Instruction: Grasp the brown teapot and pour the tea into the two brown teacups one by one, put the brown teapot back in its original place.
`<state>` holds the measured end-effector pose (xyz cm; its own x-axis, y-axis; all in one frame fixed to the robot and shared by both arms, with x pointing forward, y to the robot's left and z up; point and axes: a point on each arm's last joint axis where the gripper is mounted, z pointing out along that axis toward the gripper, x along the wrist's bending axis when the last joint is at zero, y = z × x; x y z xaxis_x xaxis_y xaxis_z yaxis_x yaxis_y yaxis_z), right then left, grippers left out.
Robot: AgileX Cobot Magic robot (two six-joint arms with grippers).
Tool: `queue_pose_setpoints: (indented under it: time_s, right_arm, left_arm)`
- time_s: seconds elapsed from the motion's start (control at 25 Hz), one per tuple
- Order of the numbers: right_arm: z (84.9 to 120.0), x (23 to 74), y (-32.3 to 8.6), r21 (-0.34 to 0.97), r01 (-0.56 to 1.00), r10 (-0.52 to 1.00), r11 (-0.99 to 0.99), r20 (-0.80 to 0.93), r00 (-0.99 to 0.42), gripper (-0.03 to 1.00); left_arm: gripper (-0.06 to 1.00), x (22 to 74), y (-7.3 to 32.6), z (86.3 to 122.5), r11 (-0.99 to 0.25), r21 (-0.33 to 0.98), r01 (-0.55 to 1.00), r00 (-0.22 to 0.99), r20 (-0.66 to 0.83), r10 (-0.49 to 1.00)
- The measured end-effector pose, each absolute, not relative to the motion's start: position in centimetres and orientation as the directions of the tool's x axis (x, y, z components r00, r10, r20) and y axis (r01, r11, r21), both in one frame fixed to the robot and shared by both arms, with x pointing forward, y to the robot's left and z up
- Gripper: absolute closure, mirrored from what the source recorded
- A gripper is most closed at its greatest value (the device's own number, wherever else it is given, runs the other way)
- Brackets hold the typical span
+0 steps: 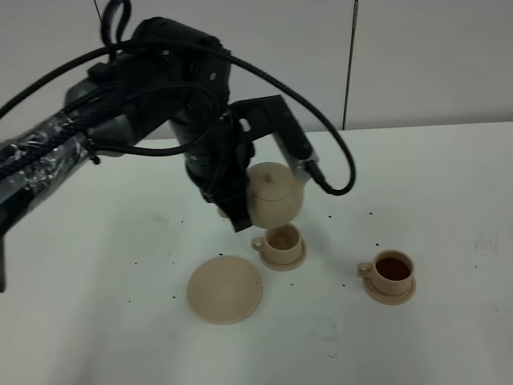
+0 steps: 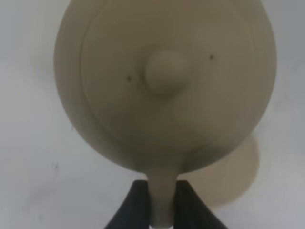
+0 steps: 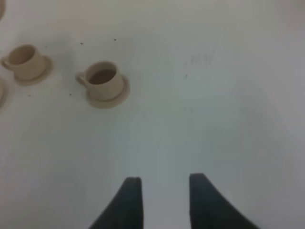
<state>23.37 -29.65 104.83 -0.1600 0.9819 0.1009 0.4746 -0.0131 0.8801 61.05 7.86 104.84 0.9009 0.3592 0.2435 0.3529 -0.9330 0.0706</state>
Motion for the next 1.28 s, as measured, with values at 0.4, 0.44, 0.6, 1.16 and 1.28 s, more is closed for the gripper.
queue_pose_setpoints:
  time_s: [0.4, 0.44, 0.6, 1.16, 1.28]
  right_arm:
    - [104.8, 23.4, -29.7, 0.88, 0.474, 0.982, -0.012, 0.1, -0.16, 0.73]
    - [104.8, 23.4, -29.7, 0.88, 0.474, 0.982, -0.012, 0.1, -0.16, 0.73]
    - [104.8, 23.4, -29.7, 0.88, 0.474, 0.982, -0.012, 0.1, -0.16, 0.73]
    - [104.8, 23.4, -29.7, 0.88, 0.474, 0.982, -0.012, 0.1, -0.16, 0.73]
    - [104.8, 23.4, -29.7, 0.88, 0.474, 0.982, -0.012, 0.1, -0.16, 0.73]
  left_arm:
    - [0.78, 62.0, 10.0, 105.0, -0.948, -0.037, 0.315, 0.898, 0.336, 0.285]
    - [0.78, 62.0, 10.1, 105.0, -0.952, -0.047, 0.303, 0.9, 0.341, 0.269]
    - [0.78, 62.1, 10.2, 105.0, -0.96, -0.069, 0.27, 0.909, 0.348, 0.231]
    - [0.78, 62.8, 9.8, 102.4, -0.967, -0.137, 0.216, 0.936, 0.309, 0.166]
    - [0.78, 63.0, 10.0, 102.5, -0.964, -0.157, 0.214, 0.932, 0.328, 0.154]
